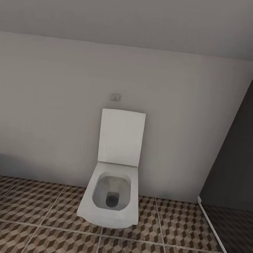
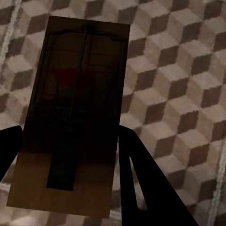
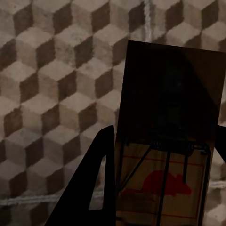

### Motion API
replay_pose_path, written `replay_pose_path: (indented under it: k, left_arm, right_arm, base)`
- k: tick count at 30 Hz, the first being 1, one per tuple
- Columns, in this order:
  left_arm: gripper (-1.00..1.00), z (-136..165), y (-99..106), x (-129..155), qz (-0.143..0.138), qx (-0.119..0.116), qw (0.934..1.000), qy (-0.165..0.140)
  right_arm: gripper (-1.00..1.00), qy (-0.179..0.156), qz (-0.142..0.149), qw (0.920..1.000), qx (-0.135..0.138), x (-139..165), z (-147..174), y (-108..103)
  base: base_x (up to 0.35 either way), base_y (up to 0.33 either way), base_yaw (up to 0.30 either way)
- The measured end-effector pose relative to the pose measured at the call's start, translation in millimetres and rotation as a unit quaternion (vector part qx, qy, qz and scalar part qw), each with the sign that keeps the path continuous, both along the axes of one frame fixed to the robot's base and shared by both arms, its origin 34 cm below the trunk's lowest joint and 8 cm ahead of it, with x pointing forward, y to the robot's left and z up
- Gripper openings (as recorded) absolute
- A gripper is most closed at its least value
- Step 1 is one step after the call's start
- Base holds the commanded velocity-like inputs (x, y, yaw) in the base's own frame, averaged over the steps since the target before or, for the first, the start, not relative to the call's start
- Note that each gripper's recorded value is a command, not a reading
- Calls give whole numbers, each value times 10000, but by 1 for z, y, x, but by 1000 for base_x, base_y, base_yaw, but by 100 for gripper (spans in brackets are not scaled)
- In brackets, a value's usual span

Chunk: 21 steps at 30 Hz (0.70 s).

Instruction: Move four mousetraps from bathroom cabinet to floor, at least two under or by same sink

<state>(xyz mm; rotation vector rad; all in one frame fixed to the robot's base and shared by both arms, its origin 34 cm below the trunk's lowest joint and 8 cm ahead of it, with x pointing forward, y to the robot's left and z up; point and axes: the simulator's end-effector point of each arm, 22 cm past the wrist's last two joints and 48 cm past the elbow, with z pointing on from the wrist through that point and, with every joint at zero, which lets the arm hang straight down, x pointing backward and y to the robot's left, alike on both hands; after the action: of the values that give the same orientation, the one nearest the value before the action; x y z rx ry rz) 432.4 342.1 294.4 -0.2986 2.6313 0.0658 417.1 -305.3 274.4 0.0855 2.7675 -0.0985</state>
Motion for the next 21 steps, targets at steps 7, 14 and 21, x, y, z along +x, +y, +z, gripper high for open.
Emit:
replay_pose_path:
  k: [7, 14, 21]
  left_arm:
    - [-100, -15, 0, -4, -2, 2, 10000, -1]
    - [-100, -31, 0, -7, -2, 2, 10000, -2]
    - [-100, -47, 0, -12, -2, 2, 10000, -3]
  right_arm:
    - [-100, -1, -5, 10000, 0, -4, -15, 0]
    - [-100, -2, 2, 10000, 0, -7, -31, 0]
    - [-100, -4, -1, 10000, 0, -11, -47, 0]
  base:
    - [0, 0, 0]
    - [0, 0, 0]
    - [0, 0, 0]
